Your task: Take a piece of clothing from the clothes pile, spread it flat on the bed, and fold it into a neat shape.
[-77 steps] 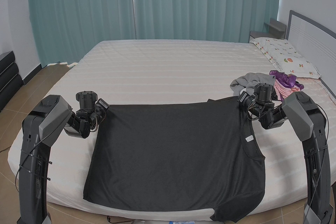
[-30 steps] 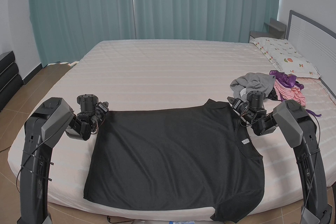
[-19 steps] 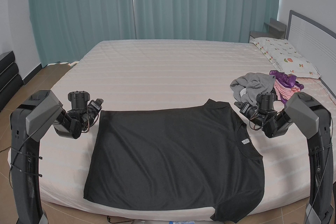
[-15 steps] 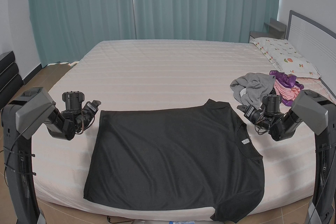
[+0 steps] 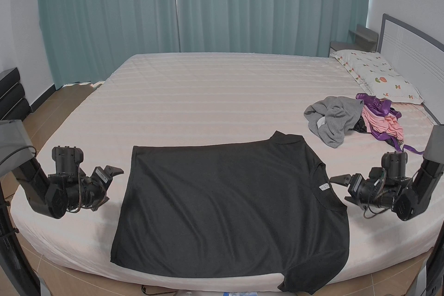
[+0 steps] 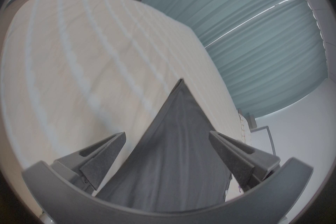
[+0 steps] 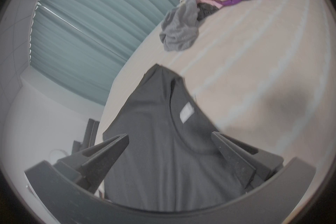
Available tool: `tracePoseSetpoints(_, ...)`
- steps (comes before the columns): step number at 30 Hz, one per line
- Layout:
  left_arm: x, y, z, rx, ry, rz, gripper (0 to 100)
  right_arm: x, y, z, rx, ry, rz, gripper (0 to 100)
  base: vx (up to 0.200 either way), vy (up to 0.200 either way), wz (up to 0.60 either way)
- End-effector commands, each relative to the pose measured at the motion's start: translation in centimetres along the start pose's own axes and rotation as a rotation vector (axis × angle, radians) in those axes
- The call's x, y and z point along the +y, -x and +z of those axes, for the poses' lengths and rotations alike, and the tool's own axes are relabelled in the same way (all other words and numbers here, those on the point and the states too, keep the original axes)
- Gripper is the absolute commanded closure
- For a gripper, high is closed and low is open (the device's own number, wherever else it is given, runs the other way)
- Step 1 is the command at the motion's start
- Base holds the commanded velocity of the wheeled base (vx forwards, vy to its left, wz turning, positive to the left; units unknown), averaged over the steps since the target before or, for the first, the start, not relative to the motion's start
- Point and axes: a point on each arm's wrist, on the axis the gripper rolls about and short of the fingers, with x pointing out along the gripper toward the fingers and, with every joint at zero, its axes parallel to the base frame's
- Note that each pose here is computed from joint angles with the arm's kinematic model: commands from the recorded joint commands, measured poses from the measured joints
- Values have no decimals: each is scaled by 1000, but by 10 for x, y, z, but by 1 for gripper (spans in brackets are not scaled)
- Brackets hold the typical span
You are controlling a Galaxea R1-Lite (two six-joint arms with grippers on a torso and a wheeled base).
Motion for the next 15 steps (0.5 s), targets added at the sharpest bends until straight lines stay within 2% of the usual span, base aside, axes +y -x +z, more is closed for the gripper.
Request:
tracePoseSetpoints(1, 29, 63, -36, 148, 44, -3, 0, -13, 80, -35, 116, -59, 126, 0, -200, 0, 0)
tracePoseSetpoints(8, 31, 64, -36, 183, 46, -22, 0, -24, 84, -42, 151, -52, 110, 0, -200, 0, 0)
tracePoseSetpoints(12, 37, 65, -40, 223, 44, -19, 0, -26, 81, -46, 174, -46, 103, 0, 0, 0, 0)
tracePoseSetpoints(15, 42, 63, -44, 252, -13, -16, 0, -26, 80, -47, 184, -36, 105, 0, 0, 0, 0)
